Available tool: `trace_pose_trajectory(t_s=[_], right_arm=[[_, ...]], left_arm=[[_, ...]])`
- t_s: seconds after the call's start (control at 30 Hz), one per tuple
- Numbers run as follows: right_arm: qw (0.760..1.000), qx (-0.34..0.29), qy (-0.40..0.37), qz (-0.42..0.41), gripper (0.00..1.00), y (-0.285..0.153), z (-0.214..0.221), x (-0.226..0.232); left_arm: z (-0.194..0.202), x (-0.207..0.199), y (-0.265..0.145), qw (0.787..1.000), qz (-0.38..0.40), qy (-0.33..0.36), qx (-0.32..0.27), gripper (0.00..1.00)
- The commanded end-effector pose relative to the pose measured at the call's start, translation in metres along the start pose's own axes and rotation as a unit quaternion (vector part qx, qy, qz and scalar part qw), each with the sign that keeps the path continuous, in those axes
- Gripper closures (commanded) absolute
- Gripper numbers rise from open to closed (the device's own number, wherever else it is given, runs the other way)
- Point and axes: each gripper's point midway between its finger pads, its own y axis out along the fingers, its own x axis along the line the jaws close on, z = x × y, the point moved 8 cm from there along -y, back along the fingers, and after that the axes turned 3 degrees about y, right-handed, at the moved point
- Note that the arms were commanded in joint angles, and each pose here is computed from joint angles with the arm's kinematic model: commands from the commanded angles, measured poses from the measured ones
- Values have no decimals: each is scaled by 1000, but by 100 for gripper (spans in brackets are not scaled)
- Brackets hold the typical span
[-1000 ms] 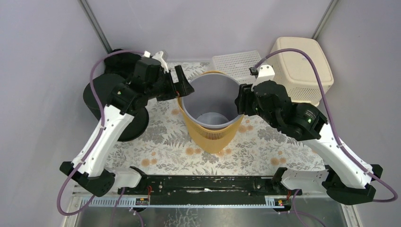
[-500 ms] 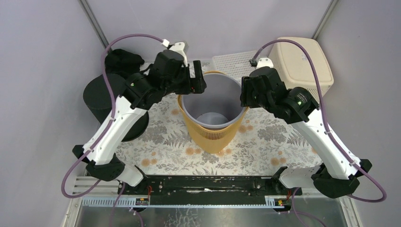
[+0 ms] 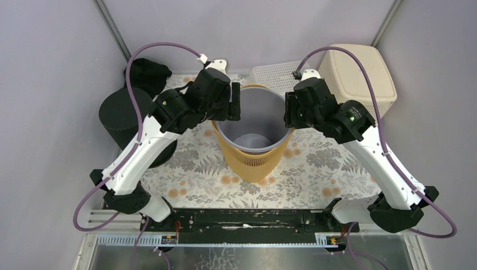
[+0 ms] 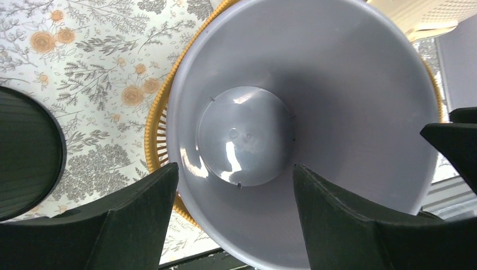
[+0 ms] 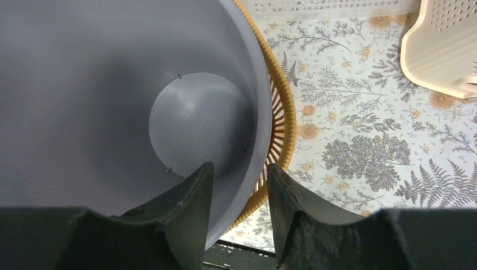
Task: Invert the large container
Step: Move the container to the center of the board, then pick up the container from the container.
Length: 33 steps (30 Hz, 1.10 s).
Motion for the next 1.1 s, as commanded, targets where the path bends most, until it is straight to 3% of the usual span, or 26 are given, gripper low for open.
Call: trace_pose_trajectory(t_s=[0.0,0.7,1.07], right_arm=[[1000,1,-4,-6,53,0,-2,0],[1000,3,-9,10,53,14,0,-2],[1000,8,-7,7,53,26,-1,-2]], left_arm=[[8,6,-2,1000,-30,5,7,20],[23,6,9,998,-61,16,31,20],[27,6,21,995,-82,26,41,25]])
